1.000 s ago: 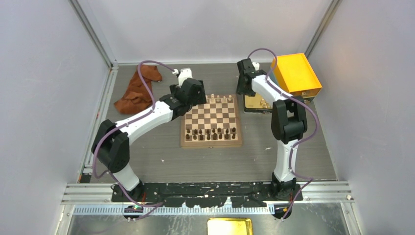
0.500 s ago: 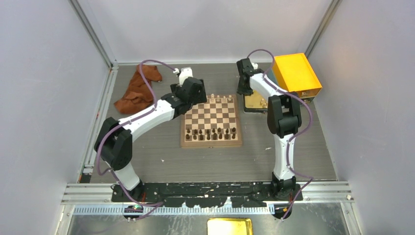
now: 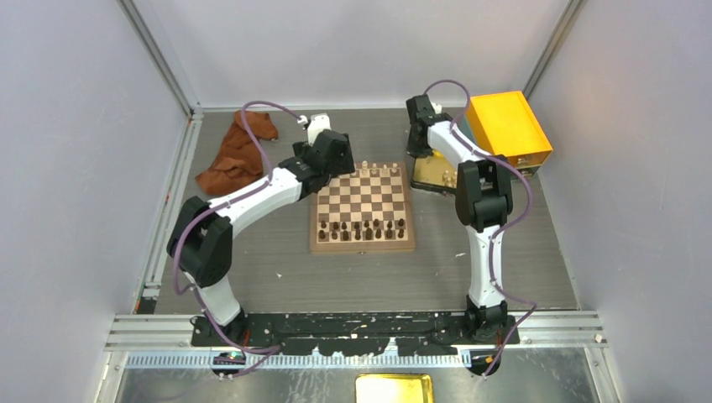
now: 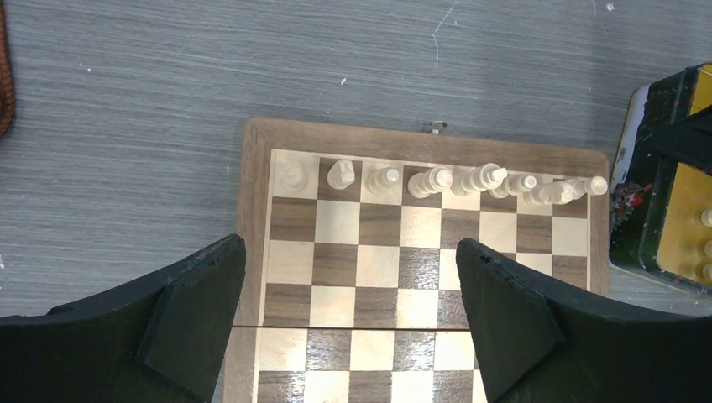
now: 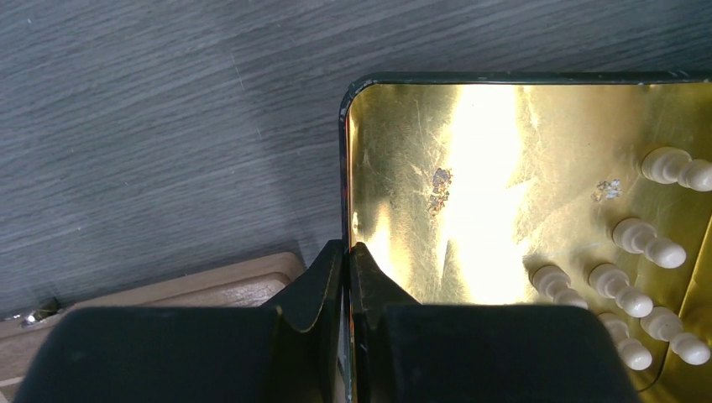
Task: Set up the chess pieces on the board
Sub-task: Move the storage box to the center of the board.
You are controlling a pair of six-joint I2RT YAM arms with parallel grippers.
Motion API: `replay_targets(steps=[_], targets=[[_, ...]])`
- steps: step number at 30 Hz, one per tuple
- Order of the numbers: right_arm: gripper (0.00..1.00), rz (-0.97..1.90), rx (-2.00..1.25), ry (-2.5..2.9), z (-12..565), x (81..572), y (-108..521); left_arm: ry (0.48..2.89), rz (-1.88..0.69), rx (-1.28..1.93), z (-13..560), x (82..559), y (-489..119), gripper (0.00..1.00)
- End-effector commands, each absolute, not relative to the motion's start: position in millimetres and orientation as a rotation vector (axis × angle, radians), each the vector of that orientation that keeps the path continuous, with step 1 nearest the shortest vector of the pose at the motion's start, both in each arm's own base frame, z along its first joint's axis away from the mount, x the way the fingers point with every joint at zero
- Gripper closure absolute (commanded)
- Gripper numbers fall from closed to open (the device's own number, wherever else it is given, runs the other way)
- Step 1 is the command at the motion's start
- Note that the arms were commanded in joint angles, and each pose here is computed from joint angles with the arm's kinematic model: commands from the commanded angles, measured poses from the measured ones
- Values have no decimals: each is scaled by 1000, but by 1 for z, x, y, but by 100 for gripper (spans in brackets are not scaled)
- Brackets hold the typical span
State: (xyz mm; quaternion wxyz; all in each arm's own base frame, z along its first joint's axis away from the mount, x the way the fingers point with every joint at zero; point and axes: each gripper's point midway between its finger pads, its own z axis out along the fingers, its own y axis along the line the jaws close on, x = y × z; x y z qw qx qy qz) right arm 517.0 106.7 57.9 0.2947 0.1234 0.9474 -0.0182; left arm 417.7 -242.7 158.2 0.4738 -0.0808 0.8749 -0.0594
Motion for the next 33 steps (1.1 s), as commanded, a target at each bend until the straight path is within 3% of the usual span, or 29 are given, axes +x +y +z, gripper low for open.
replay_targets(steps=[1,21,28,33], targets=[[88,-38,337,2469,76,536,105,2045,-191,-229,190,438,-248,4],[88,1,339,2423,79,593,118,2061,-194,-263,173,474,-241,4],[89,8,379,2395,84,597,124,2061,-187,-264,173,481,-234,4],[95,-16,411,2400,80,588,126,2058,-192,-270,177,479,-228,4]])
